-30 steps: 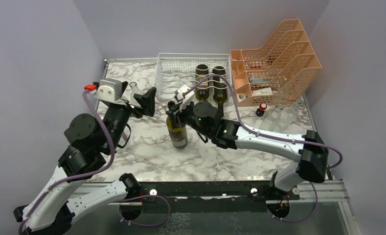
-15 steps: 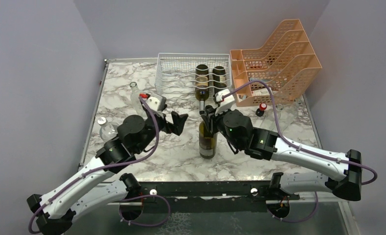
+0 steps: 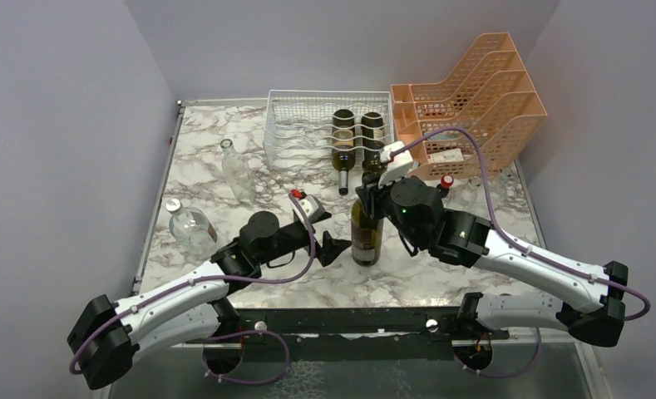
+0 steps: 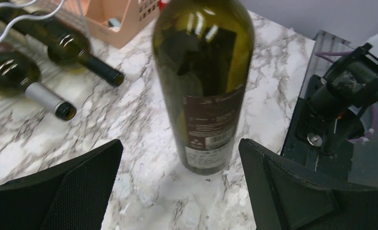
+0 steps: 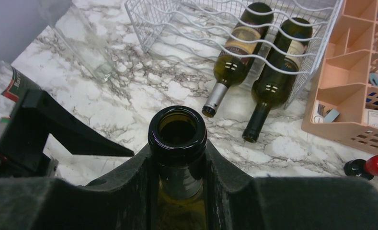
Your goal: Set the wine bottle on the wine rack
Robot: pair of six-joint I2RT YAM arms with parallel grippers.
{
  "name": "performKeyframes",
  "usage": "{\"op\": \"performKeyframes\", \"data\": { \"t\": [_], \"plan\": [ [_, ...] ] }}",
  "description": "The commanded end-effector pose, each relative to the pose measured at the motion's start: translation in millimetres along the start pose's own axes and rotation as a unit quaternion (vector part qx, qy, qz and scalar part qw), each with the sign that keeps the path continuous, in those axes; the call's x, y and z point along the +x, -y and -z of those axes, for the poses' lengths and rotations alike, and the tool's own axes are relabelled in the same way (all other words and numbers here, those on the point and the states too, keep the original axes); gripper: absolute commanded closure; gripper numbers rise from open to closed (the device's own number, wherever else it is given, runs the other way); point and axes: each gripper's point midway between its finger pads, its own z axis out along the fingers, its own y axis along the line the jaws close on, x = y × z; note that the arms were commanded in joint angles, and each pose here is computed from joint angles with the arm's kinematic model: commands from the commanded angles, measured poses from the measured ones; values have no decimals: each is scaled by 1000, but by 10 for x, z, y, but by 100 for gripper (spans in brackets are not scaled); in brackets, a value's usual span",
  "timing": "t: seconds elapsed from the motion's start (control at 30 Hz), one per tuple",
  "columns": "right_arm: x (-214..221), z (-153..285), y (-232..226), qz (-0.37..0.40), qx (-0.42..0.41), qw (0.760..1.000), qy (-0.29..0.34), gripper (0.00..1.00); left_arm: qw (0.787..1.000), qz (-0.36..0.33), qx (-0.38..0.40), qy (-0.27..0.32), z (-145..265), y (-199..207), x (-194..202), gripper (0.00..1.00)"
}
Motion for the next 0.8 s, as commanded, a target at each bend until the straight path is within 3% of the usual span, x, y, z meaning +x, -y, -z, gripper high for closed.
{"op": "performKeyframes", "data": {
  "t": [0.0,0.2,0.43,0.63,0.77],
  "plan": [
    [-680,119,55,-34,-16,996,77,99,992,-52,90,72,-175,275,-324,1],
    [-1018,177,-113,-36,-90,989,115,99,985,-91,67,129,-272,171,-504,1],
    [-1214,347,-322,-32,-163,977,136,99,983,-101,57,143,-352,117,-581,1],
    [-1310,638,-443,-12,-232,959,164,99,981,-58,110,150,-311,118,-606,3],
    [-1312,797,-534,-2,-275,946,174,99,970,-66,186,143,-273,344,-604,5]
  ]
}}
